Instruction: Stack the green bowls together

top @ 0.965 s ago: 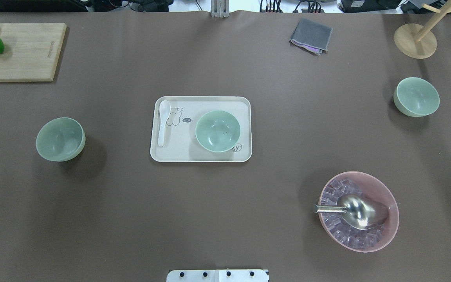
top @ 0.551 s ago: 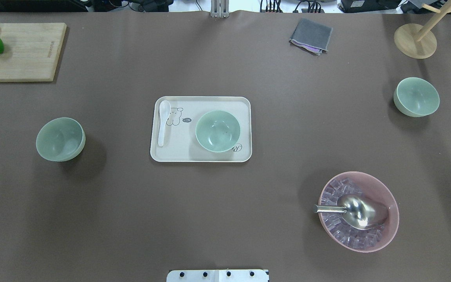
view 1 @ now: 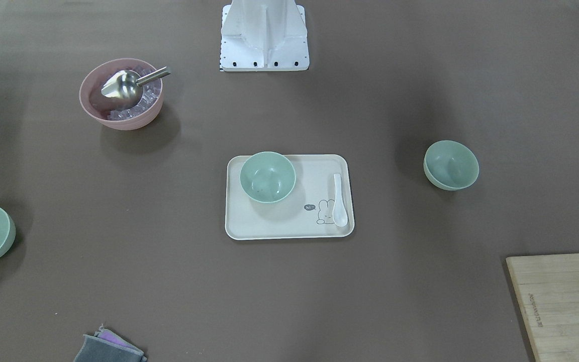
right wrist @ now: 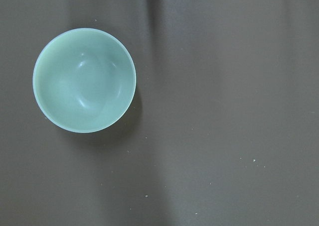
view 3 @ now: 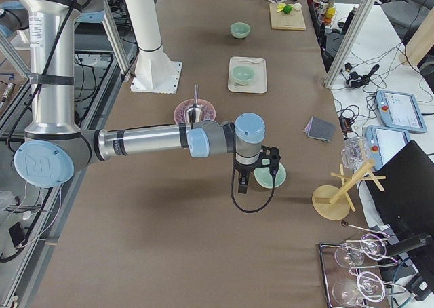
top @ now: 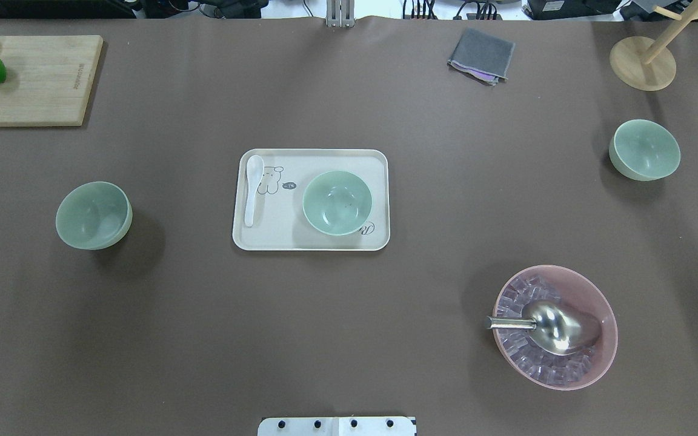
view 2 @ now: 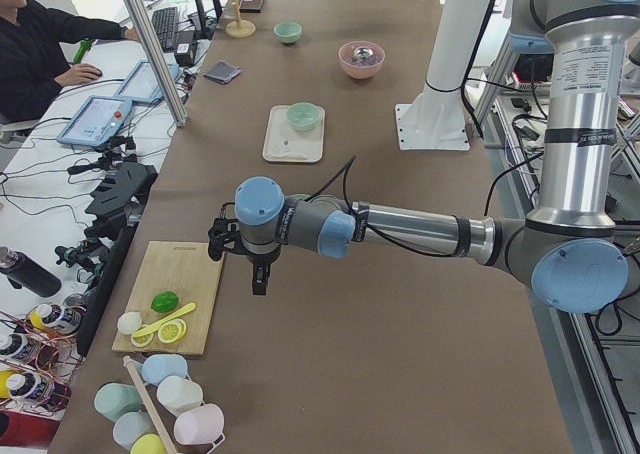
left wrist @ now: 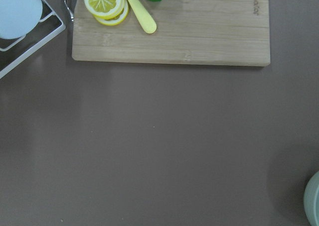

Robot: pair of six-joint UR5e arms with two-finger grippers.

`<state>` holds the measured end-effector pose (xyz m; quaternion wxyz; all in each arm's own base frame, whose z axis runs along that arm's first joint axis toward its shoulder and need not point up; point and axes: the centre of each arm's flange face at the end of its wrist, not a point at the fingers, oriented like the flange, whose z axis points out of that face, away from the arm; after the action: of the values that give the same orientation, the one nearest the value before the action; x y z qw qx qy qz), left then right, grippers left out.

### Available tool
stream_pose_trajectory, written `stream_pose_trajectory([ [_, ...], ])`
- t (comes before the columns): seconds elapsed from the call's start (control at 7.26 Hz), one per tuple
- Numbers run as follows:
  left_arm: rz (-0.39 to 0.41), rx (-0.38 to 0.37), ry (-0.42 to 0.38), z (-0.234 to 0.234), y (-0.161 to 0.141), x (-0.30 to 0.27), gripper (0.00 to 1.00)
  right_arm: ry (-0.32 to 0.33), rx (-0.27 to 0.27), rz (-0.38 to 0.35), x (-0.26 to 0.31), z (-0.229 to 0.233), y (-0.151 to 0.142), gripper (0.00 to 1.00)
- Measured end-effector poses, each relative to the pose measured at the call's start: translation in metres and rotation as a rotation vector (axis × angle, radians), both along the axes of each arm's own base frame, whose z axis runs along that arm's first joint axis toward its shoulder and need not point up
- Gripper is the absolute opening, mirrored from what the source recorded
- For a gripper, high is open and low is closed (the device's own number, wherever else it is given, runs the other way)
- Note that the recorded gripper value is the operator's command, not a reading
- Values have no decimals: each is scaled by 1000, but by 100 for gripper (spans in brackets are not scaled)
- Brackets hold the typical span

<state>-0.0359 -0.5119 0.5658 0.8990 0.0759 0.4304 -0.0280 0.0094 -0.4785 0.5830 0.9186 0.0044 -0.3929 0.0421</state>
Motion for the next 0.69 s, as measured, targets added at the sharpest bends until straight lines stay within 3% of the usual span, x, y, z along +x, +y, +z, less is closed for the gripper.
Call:
stream_pose_trajectory([
  [0.41, -31, -48, -11, -64, -21, 82, 97, -3, 2, -1, 0, -1, 0, 100],
  [0.69, -9, -98, -22, -85, -11, 157, 97, -3, 1, -2, -1, -1, 0, 100],
])
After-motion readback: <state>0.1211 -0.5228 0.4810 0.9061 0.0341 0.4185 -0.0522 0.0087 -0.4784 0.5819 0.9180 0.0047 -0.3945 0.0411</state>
